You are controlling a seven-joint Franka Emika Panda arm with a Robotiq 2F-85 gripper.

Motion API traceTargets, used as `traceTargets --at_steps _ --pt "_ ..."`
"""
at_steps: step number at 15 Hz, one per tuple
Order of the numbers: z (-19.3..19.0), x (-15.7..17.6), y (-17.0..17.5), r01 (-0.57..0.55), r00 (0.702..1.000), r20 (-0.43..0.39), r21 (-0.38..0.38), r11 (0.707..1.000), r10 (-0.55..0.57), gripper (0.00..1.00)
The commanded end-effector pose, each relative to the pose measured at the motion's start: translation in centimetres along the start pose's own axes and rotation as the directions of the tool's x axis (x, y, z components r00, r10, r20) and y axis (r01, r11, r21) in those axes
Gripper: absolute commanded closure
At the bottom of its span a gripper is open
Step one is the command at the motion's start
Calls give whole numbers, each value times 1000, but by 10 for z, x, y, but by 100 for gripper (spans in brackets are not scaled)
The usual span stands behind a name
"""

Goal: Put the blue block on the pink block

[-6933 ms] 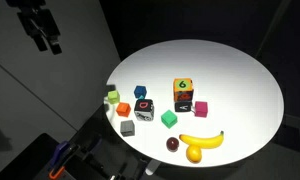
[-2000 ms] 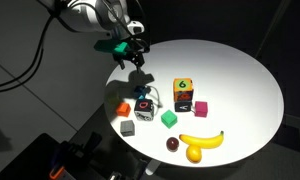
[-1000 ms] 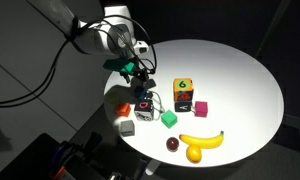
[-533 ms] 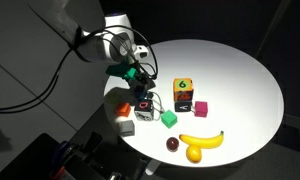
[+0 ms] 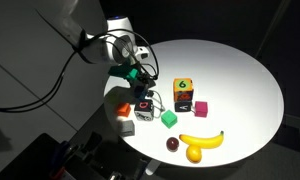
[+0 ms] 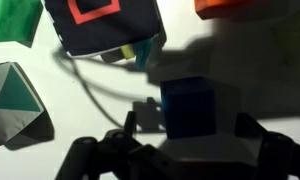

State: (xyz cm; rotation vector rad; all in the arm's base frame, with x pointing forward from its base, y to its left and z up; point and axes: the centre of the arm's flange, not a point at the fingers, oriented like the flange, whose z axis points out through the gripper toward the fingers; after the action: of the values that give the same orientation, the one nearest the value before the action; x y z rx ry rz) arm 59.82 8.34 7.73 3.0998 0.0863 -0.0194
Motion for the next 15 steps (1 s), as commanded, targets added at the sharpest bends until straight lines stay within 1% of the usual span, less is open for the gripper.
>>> traceTargets --at_steps 1,8,15 --pt "5 16 -2 28 999 -17 -11 1000 -28 0" --pt "23 24 -6 67 998 -11 -11 998 -67 0" --pt "37 27 -10 153 988 -13 -20 988 -153 0"
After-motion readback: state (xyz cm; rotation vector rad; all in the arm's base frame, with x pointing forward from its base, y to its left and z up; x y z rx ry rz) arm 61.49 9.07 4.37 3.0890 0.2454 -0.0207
